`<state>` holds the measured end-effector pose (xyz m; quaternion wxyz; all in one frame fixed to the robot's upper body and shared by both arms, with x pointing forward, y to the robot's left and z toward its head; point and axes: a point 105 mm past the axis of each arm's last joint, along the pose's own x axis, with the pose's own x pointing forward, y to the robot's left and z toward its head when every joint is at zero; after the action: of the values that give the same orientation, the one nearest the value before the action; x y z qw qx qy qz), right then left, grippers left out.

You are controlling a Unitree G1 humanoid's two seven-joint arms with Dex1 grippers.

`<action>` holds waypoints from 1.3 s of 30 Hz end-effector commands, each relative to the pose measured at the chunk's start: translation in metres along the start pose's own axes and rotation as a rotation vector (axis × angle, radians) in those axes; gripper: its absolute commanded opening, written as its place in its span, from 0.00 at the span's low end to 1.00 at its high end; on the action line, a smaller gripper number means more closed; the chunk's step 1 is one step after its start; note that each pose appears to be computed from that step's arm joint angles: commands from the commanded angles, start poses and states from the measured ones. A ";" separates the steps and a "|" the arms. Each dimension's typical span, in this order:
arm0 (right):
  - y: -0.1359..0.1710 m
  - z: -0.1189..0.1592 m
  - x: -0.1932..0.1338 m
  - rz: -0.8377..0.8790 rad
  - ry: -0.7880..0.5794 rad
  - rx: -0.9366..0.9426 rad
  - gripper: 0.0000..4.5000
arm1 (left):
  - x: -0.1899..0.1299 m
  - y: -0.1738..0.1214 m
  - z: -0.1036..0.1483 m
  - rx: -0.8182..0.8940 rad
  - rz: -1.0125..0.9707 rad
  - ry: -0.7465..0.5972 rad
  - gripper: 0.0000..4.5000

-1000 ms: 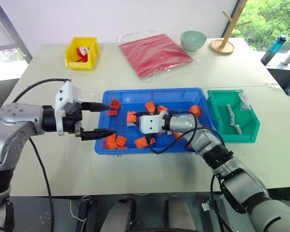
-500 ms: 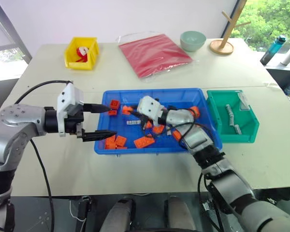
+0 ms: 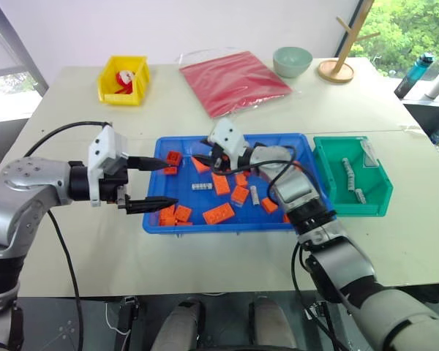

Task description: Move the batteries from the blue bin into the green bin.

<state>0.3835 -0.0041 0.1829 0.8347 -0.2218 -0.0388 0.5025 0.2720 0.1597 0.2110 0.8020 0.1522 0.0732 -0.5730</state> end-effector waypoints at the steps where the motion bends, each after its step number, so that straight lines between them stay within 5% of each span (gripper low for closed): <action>1: 0.022 0.017 -0.015 0.145 -0.021 -0.008 0.51 | -0.002 -0.002 0.007 0.039 0.004 -0.018 1.00; 16: 0.040 -0.034 -0.013 0.239 0.205 0.047 0.51 | -0.001 -0.004 0.006 0.043 0.006 -0.019 1.00; 25: 0.040 -0.034 0.000 0.284 0.243 -0.024 0.51 | 0.000 -0.005 0.007 0.046 0.009 -0.023 1.00; 28: 0.044 -0.041 -0.001 0.302 0.266 -0.037 0.32 | 0.001 -0.006 0.006 0.047 0.011 -0.027 1.00; 31: 0.046 -0.044 -0.002 0.315 0.278 -0.041 0.03 | 0.002 -0.005 0.006 0.048 0.013 -0.030 1.00; 39: 0.024 -0.015 -0.013 0.228 0.195 0.043 0.01 | 0.003 -0.003 0.004 0.043 0.015 -0.035 1.00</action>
<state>0.3616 -0.0108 0.1309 0.7629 -0.2732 0.1176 0.5741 0.2707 0.1563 0.2069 0.8053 0.1490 0.0628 -0.5705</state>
